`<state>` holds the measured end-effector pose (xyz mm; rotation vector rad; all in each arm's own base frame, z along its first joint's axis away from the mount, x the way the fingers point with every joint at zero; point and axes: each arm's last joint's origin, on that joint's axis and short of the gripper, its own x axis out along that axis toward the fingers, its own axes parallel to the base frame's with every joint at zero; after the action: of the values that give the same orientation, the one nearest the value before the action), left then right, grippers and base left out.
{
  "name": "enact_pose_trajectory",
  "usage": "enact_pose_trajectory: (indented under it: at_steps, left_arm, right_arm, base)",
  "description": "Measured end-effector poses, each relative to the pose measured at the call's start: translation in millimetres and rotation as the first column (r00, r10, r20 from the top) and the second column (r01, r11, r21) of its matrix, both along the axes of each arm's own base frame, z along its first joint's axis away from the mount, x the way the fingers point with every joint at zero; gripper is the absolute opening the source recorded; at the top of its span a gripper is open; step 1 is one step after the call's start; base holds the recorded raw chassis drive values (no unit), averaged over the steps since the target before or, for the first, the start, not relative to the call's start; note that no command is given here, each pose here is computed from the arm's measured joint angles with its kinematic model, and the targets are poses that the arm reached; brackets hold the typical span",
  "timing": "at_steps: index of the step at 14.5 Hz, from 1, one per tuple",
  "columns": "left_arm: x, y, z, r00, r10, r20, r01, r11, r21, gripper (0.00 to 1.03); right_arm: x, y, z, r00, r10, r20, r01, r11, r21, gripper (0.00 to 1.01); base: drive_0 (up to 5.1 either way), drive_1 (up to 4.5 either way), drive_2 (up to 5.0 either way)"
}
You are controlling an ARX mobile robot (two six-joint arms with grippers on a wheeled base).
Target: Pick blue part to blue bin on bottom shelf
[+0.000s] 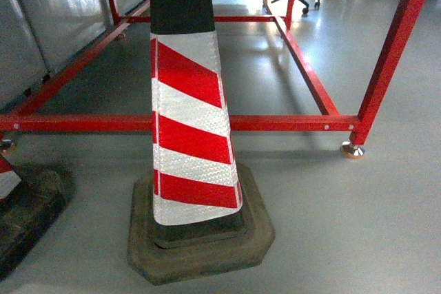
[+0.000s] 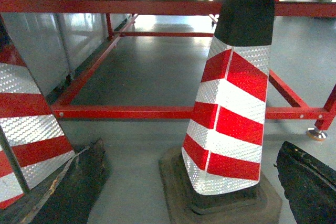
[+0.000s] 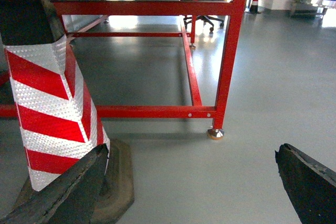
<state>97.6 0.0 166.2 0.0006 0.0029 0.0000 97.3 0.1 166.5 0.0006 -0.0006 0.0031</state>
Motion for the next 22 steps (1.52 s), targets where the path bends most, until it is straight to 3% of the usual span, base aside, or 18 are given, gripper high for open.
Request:
enact_pose_trajectory:
  at_steps: [22]
  left_arm:
    - [0.0,0.0,0.0,1.0,0.0,0.0,0.0,1.0,0.0,0.98]
  right_arm:
    - [0.0,0.0,0.0,1.0,0.0,0.0,0.0,1.0,0.0,0.98]
  base:
    - [0.0,0.0,0.0]
